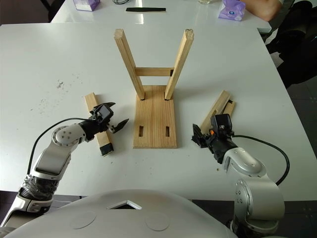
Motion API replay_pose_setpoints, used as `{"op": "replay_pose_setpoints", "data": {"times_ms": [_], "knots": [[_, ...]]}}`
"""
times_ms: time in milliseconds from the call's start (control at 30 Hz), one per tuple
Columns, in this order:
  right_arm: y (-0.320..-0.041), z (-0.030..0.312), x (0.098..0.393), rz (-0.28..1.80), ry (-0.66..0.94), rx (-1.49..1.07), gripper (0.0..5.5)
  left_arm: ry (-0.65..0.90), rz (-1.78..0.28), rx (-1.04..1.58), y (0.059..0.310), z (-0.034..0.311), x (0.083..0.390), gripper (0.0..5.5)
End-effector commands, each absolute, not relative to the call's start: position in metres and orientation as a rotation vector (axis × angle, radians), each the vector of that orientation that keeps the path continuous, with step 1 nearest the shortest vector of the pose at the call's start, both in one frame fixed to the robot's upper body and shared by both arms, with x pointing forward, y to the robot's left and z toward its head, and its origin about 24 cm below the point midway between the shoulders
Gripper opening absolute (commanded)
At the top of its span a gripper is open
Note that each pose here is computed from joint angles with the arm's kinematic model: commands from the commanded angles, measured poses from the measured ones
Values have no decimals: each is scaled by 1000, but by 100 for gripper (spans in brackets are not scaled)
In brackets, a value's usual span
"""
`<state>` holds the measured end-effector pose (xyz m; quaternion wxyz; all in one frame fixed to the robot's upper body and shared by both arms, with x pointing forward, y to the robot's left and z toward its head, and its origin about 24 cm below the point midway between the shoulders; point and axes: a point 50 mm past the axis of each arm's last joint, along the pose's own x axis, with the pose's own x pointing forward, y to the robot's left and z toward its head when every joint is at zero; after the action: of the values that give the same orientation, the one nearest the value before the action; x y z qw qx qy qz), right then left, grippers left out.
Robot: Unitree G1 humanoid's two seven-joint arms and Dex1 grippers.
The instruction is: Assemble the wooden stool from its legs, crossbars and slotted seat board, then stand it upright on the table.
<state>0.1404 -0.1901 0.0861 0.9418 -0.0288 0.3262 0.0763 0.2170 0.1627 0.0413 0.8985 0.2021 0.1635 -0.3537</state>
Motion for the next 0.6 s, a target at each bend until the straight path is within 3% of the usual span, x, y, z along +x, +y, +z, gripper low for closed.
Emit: {"op": "replay_pose_setpoints", "data": {"times_ms": [33,133,600], "knots": [[-192,85,135,138,681,-83,374,354,-721,419,162,39,214,450],[-194,81,135,107,694,-54,414,358,-722,425,163,38,214,450],[-185,64,155,53,700,20,414,356,-759,444,159,37,221,450]]}}
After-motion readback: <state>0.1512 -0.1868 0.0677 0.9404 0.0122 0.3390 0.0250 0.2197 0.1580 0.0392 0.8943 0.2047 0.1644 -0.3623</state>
